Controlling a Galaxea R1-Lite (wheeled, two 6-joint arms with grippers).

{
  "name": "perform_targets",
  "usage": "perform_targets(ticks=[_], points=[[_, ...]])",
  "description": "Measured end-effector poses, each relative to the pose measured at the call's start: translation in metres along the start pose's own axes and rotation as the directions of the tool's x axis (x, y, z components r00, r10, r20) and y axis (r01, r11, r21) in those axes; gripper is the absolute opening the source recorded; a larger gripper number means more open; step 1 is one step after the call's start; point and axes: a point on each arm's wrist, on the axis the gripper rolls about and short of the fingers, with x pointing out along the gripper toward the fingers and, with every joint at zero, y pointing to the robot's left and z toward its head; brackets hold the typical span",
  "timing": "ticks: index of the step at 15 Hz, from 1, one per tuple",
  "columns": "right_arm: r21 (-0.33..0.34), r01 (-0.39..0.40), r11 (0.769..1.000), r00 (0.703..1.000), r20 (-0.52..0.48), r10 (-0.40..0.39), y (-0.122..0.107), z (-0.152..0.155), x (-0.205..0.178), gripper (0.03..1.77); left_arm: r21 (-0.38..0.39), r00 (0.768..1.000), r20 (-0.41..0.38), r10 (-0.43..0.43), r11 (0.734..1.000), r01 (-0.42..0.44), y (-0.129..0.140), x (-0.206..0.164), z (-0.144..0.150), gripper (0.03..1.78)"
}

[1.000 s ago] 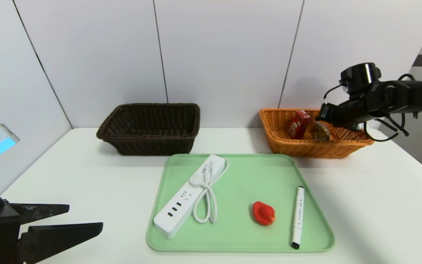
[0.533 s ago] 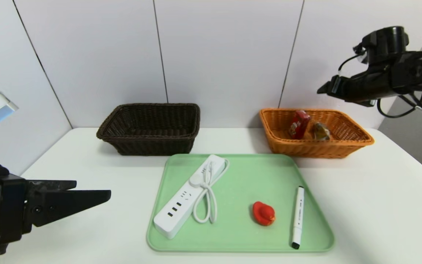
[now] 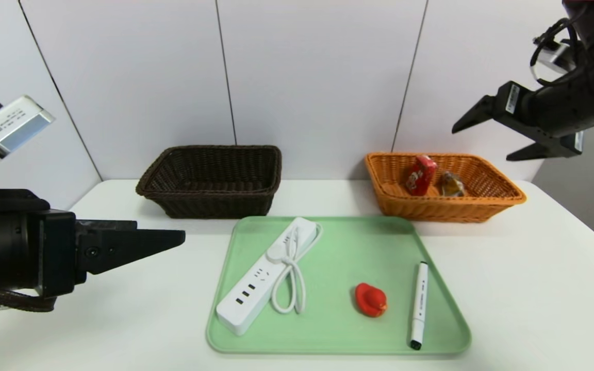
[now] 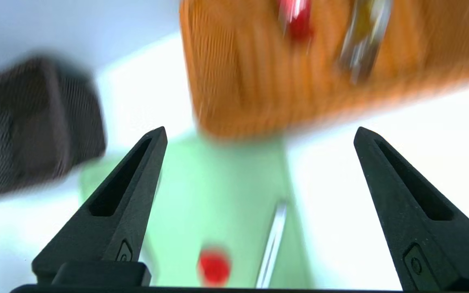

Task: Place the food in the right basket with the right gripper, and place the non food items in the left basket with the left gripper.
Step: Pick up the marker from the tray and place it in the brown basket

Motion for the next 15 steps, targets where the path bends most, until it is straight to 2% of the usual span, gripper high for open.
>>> perform_targets(ticks=[2,4,5,9,11,15], points=[[0.052,0.004,0.999,0.984,-0.178,0.005,0.001,-0.021,-0.013,1.62,-0.004,0.999,-0.051,0.000,1.000,-0.001,-0.002,0.008,0.002,1.69],[0.097,0.023,0.995,0.945,-0.327,0.010,0.004,-0.040,-0.014,1.64,-0.005,0.995,-0.104,0.012,1.000,-0.013,-0.004,0.018,0.005,1.69],[0.117,0.035,0.992,0.929,-0.370,0.011,0.006,-0.047,-0.011,1.65,0.000,0.993,-0.119,0.026,1.000,-0.026,-0.006,0.023,0.007,1.69],[0.109,0.129,0.986,0.862,-0.504,-0.057,0.009,-0.076,0.015,1.67,0.037,0.984,-0.151,0.098,0.995,-0.093,-0.013,0.044,0.005,1.69],[0.093,0.178,0.980,0.823,-0.560,-0.096,0.011,-0.090,0.031,1.68,0.043,0.980,-0.170,0.099,0.995,-0.093,-0.014,0.049,0.003,1.69],[0.040,0.211,0.977,0.779,-0.610,-0.143,0.019,-0.106,0.060,1.69,0.043,0.979,-0.180,0.099,0.995,-0.093,-0.014,0.051,0.001,1.69]])
